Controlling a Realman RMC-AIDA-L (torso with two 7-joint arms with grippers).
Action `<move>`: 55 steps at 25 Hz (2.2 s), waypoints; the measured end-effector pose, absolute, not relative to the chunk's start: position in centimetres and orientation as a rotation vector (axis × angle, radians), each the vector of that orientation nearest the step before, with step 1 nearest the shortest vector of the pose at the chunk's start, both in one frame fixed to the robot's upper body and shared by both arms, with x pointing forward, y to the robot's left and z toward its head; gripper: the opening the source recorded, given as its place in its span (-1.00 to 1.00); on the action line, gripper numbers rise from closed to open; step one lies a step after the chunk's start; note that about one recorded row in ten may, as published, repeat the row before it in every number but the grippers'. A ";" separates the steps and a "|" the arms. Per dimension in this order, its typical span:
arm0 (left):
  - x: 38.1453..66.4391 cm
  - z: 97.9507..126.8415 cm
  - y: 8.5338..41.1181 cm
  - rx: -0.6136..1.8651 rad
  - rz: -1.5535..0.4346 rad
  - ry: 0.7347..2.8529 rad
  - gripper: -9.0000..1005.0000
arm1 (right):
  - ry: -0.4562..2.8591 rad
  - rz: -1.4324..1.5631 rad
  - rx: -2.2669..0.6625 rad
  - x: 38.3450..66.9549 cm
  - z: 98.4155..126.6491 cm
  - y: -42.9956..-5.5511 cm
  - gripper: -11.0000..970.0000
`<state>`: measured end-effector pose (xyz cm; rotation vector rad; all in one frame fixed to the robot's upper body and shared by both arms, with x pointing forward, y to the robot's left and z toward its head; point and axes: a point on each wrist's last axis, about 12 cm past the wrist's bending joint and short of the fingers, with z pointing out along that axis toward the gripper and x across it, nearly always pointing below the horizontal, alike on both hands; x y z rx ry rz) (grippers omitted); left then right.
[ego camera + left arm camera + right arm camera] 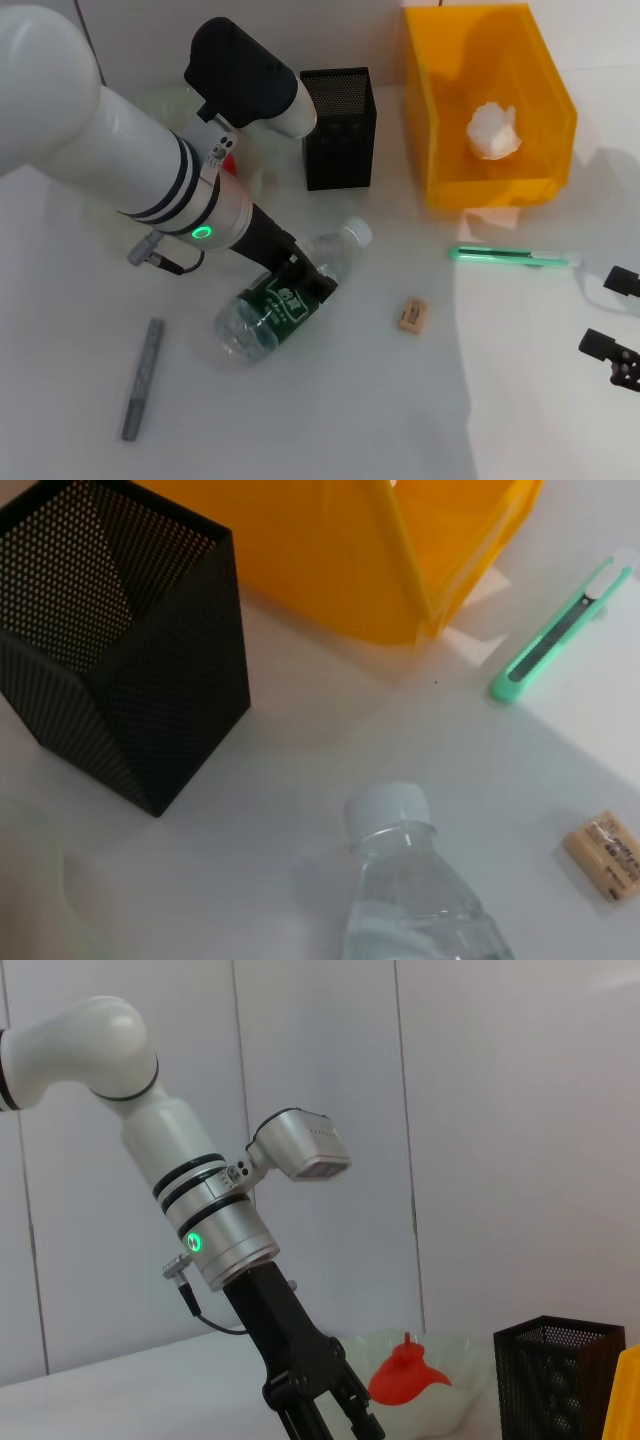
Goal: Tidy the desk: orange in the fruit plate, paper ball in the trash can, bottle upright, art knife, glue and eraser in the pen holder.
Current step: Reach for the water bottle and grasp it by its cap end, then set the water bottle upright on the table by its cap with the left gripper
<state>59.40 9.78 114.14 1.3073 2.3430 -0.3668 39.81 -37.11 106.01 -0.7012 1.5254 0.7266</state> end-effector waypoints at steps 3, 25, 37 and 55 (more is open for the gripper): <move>59.2 114.0 9.7 1.320 -0.365 2.345 0.60 | 1.518 0.731 -0.703 40.1 106.0 -36.8 0.57; 58.2 112.0 9.9 1.384 -0.334 2.373 0.60 | 1.487 0.764 -0.737 41.4 106.4 -36.0 0.57; 57.8 112.8 9.3 1.407 -0.345 2.323 0.59 | 1.484 0.773 -0.742 41.7 106.3 -35.5 0.57; 55.6 114.3 13.6 1.217 -0.412 2.259 0.57 | 1.465 0.799 -0.749 42.5 106.3 -34.8 0.57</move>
